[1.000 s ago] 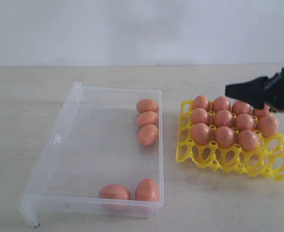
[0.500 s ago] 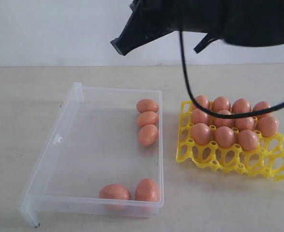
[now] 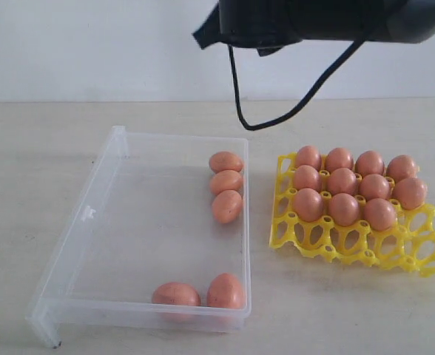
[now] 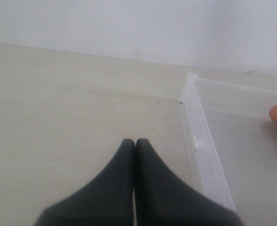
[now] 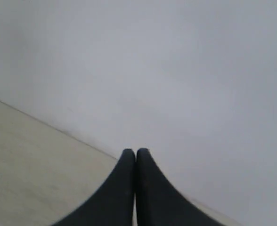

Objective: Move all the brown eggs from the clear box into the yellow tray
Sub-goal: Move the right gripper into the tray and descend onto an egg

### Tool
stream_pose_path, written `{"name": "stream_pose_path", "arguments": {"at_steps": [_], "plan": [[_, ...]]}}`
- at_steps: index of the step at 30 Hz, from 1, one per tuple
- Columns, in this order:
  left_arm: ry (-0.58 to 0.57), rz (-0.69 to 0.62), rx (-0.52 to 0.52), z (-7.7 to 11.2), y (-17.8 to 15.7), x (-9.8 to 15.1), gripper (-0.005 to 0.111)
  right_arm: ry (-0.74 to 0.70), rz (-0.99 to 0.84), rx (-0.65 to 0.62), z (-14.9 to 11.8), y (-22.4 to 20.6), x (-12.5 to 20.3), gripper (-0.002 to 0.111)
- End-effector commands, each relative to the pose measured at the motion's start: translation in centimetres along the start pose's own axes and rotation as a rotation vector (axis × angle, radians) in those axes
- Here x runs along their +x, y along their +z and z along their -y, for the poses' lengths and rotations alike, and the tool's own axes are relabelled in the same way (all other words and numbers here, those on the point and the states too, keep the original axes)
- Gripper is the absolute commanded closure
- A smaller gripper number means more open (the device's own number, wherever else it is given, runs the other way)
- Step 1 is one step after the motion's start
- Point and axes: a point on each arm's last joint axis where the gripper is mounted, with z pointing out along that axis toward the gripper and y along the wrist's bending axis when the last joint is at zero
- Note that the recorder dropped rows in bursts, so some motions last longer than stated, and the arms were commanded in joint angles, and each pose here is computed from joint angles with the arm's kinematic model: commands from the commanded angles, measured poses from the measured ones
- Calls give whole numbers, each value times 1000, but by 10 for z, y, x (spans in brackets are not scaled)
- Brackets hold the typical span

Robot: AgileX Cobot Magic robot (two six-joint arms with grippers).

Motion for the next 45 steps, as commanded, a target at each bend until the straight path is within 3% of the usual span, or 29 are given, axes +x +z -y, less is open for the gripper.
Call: {"name": "stream_pose_path", "arguments": {"at_steps": [1,4,6,10,11,13,15,16,19,21,24,28,33,35,40,42,45], "plan": [[-2,8,3,0,0,-1,111,192,207,-308,-17,-10,-33,108],[-2,8,3,0,0,-1,111,451,263,-568,-32,-22,-48,108],[-2,8,3,0,0,-1,111,493,315,-798,-45,-35,-56,108],[-2,8,3,0,0,-1,111,315,558,-1398,-70,-86,-63,108],[-2,8,3,0,0,-1,111,251,586,-1507,-72,-97,-60,108],[-2,8,3,0,0,-1,111,105,506,-1601,-79,-104,-47,108],[-2,8,3,0,0,-1,111,-141,279,-1552,-88,-98,-23,108],[-2,8,3,0,0,-1,111,-285,129,-1470,-92,-89,-7,108],[-2,6,4,0,0,-1,111,-589,-302,-1077,-83,-57,34,108],[-2,6,4,0,0,-1,111,-637,-486,-727,-64,-35,46,108],[-2,6,4,0,0,-1,111,-614,-519,-453,-45,-22,43,108],[-2,8,4,0,0,-1,111,-592,-567,-560,-50,-26,36,108],[-2,8,4,0,0,-1,111,-602,-570,-906,-76,-10,37,108],[-2,8,4,0,0,-1,111,-651,-524,-1045,-86,-3,41,108],[-2,8,4,0,0,-1,111,-902,-418,-1152,-99,5,52,108],[-2,8,4,0,0,-1,111,-951,-403,-1176,-102,9,57,101],[-2,8,4,0,0,-1,111,-983,-402,-1207,-109,15,65,73]]}}
